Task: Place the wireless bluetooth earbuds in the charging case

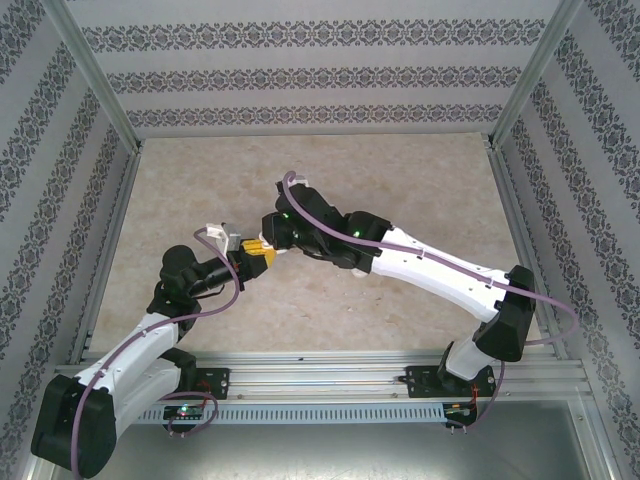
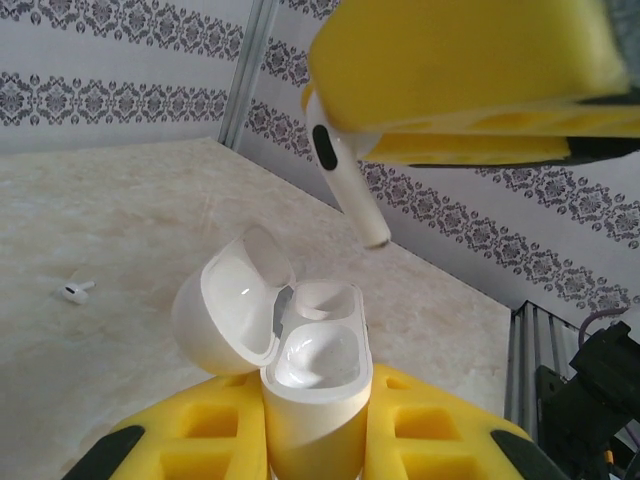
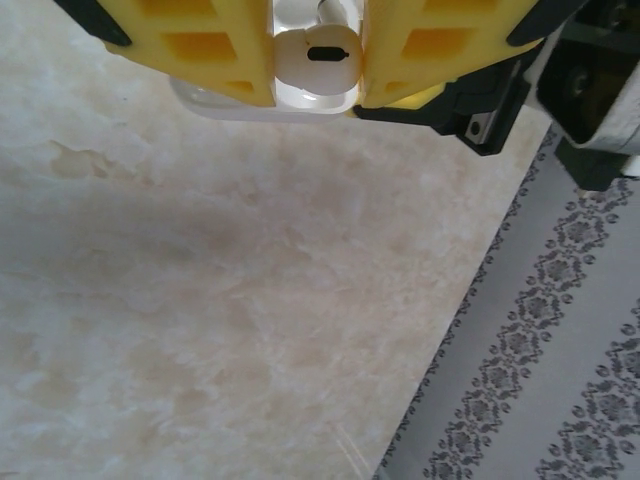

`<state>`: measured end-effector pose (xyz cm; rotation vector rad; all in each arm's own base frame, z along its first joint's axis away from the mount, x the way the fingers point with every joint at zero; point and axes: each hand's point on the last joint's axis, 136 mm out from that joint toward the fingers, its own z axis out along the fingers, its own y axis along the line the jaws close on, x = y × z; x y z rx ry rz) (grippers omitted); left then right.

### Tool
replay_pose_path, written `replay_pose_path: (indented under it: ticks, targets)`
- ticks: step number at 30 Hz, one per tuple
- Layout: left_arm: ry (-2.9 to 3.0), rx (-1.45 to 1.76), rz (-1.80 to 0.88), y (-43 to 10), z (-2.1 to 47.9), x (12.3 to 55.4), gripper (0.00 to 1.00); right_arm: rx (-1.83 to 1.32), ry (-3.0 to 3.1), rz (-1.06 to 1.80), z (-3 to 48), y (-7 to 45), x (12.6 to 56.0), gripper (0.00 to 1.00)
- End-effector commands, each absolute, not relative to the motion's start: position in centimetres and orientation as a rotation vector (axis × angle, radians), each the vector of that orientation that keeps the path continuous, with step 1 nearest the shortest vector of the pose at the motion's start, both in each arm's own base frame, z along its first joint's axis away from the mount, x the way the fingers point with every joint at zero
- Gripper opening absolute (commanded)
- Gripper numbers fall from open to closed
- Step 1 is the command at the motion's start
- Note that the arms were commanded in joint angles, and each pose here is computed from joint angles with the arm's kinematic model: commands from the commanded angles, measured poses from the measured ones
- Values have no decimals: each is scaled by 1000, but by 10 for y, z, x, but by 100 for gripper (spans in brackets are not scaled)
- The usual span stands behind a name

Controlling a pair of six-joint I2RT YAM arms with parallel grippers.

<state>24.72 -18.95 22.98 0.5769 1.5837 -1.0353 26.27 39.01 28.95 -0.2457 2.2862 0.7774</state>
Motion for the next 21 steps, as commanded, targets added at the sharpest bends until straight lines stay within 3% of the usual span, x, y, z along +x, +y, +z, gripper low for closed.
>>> replay_pose_path:
  ticks: [1,21]
  targets:
    - [1470,604,-983,-187,257,249,13,-221,2255,803,292,398,263,25]
    - [1444,569,-1002,-185,265,249,13,-223,2236,819,276,406,259,25]
